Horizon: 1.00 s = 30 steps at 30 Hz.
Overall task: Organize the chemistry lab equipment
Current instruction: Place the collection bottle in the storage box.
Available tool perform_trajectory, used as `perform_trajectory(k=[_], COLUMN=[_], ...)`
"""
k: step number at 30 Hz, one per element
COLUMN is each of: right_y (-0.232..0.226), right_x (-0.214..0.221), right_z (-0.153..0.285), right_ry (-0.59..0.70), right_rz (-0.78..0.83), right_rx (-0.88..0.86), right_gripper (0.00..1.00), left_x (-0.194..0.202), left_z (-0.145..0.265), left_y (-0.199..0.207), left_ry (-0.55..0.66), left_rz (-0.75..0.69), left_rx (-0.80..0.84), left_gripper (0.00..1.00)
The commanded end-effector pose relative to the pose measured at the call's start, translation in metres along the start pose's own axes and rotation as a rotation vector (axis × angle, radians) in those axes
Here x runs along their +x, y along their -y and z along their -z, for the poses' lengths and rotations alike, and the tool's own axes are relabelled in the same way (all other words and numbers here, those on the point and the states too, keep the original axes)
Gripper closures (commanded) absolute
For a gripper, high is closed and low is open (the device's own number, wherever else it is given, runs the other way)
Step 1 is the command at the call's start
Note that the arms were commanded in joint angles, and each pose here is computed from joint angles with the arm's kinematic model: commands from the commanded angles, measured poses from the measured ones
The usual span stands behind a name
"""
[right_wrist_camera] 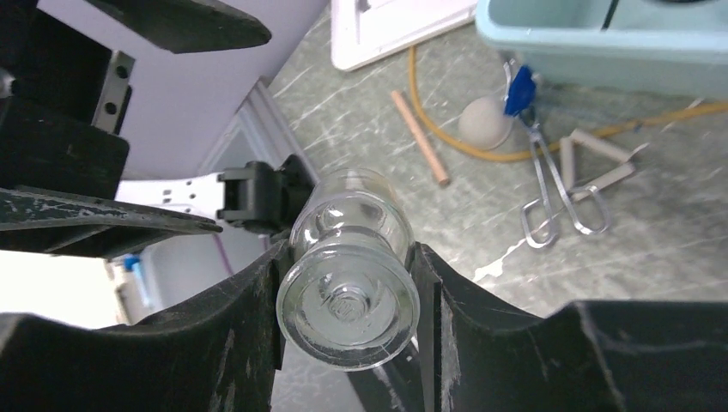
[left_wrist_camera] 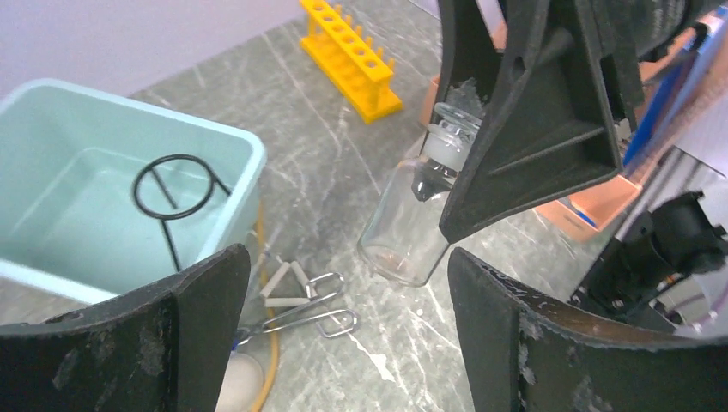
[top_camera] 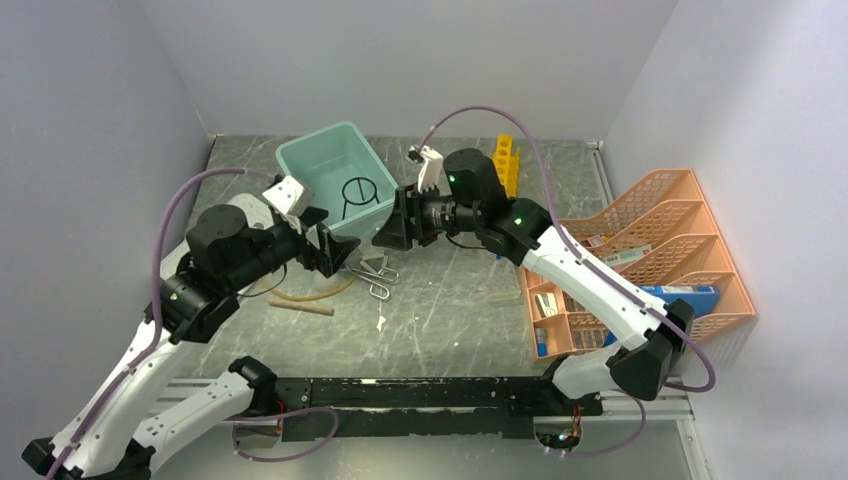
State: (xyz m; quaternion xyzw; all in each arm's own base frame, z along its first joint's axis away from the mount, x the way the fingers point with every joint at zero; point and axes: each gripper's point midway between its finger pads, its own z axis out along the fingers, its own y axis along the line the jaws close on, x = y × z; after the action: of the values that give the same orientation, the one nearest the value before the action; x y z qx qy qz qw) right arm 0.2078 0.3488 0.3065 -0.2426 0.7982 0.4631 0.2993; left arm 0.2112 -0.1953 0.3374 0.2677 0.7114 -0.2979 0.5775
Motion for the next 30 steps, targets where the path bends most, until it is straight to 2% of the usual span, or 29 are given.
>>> perform_trajectory(k=[1, 7, 8, 9, 16, 25, 30], right_y=[0.003, 0.011, 0.013, 0.015, 0.04, 0.08, 0.094], right_x=[-0.025, -0.051, -0.056, -0.059, -0.083, -0.092, -0.09], right_z=[-0.004, -0.026, -0.031, -0.037, -0.075, -0.135, -0.164], right_ry=[0.057, 0.091, 0.093, 0.092, 0.1, 0.081, 0.047], right_rz=[0.149, 0.27, 0.289, 0.303, 0.356, 0.408, 0.423], right_rx=[0.121, 0.256, 0.276, 0.294, 0.417, 0.563, 0.579], right_gripper=[1.0, 1.0, 1.0, 1.0, 1.0, 1.0, 1.0], left_x=[-0.014, -0.009, -0.006, -0.004, 0.031, 0.057, 0.066], left_z=[0.019, 0.041, 0.045, 0.05, 0.08, 0.081, 0.085], left_y=[-0.027, -0.052, -0.056, -0.063, -0.101, -0.104, -0.107], left_ry=[0.028, 0.04, 0.04, 0.041, -0.014, -0.042, -0.035], left_rz=[0.02, 0.061, 0.069, 0.075, 0.107, 0.056, 0.068], left_rx=[-0.185, -0.362, -0.393, -0.434, -0.703, -0.697, -0.725], left_gripper=[0.12, 0.11, 0.04, 0.03, 0.02, 0.02, 0.02])
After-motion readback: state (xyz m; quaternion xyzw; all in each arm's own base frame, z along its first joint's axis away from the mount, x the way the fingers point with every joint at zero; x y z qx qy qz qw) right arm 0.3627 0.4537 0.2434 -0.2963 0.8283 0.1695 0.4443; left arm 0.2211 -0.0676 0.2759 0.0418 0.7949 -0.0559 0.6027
